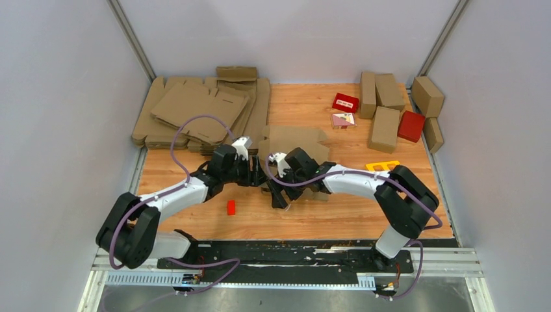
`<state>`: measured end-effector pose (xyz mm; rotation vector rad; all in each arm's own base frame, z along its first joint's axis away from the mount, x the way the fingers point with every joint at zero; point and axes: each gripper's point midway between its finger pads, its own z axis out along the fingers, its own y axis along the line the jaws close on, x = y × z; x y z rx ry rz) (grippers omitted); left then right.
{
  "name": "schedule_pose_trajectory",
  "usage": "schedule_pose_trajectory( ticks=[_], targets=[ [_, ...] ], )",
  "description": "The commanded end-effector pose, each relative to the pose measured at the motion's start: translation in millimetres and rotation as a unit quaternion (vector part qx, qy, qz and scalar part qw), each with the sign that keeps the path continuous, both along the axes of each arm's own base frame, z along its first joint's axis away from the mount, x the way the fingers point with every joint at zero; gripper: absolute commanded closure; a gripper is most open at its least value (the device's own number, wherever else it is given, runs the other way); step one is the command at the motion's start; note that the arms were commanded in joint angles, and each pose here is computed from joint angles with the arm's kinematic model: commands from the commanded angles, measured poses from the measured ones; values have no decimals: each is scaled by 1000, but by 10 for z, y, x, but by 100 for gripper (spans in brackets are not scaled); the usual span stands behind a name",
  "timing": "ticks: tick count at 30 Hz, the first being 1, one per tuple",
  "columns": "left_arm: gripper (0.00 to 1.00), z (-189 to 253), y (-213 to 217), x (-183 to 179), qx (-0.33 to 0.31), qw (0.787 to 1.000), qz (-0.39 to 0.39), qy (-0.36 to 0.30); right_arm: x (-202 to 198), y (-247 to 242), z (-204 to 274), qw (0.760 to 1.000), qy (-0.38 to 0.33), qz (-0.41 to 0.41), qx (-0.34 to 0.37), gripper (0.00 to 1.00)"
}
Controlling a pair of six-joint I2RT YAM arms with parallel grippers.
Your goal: Fold the paper box
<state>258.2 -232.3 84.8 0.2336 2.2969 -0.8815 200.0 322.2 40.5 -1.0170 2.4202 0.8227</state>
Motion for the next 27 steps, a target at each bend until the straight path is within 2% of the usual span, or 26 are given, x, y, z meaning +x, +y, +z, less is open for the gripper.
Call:
schedule_pose_trajectory(
  ticks=[1,6,8,11,15,16,21,27],
  targets=[
    [31,-137,24,60,28,999,26,1,89,152,221,998,-36,-2,43,21],
    [36,-279,45,94,63,997,43,-4,87,160,237,998,-41,-3,48,21],
    [42,-290,34,116,77,996,45,-13,89,165,272,998,-45,-4,52,21],
    [67,-294,51,125,109,993,48,-26,98,150,338,997,-52,-9,56,21],
    [96,-268,123,131,158,985,55,-45,103,117,536,995,-66,-21,70,21],
    [100,-273,155,115,174,982,56,-47,102,107,610,994,-72,-24,77,20],
    [100,-214,190,53,226,970,52,-73,130,-87,923,987,-117,-62,90,19],
    [100,-116,189,-100,263,959,46,-97,128,-561,1061,973,-147,-161,71,17]
  ],
)
